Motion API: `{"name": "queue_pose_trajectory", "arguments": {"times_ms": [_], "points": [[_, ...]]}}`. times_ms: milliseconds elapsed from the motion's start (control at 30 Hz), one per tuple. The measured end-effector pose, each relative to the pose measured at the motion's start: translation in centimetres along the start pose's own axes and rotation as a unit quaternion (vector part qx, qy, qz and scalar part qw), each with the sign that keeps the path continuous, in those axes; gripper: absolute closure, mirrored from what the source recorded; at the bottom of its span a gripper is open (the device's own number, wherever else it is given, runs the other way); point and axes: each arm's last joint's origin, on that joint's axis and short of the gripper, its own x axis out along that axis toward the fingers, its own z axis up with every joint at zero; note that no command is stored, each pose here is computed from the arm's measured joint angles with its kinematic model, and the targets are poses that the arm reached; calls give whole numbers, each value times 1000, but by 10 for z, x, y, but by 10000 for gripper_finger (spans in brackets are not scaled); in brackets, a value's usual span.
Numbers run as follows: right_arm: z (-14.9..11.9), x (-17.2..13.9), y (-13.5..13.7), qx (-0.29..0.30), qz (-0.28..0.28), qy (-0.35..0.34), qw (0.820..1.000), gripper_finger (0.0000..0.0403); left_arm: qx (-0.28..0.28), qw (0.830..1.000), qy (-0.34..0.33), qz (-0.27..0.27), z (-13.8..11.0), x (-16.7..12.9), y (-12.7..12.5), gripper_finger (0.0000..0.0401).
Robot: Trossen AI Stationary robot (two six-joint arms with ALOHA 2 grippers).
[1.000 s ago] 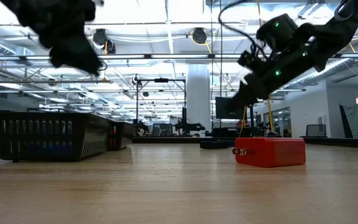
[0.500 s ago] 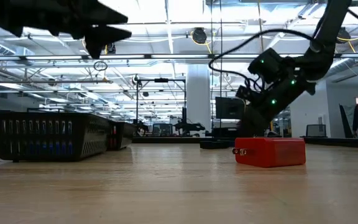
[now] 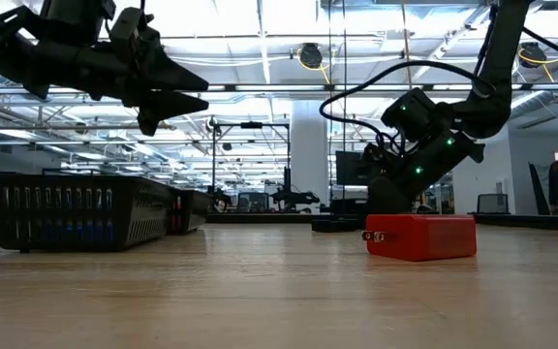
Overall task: Pick & Place Office items
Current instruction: Put the dark blue timer into the bottom black bin
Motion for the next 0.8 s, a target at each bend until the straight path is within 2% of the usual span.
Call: {"name": "queue_pose_trajectory", "arguments": {"times_ms": [200, 467, 567, 700, 800], "points": [[-2, 0, 1, 9, 9, 8, 1000, 257, -5, 1000, -3, 17, 0, 1, 2, 215], [2, -2, 1, 8, 10, -6, 1000, 259, -22, 999, -7, 25, 0, 1, 3, 215], [11, -8, 6, 1, 39, -40, 998, 259, -30, 999, -15, 38, 1, 1, 3, 215], [38, -27, 19, -25, 92, -130, 987, 259, -48, 996, -42, 68, 4, 0, 5, 215], [47, -40, 33, -59, 109, -155, 980, 259, -52, 994, -46, 82, 4, 0, 5, 215]]}}
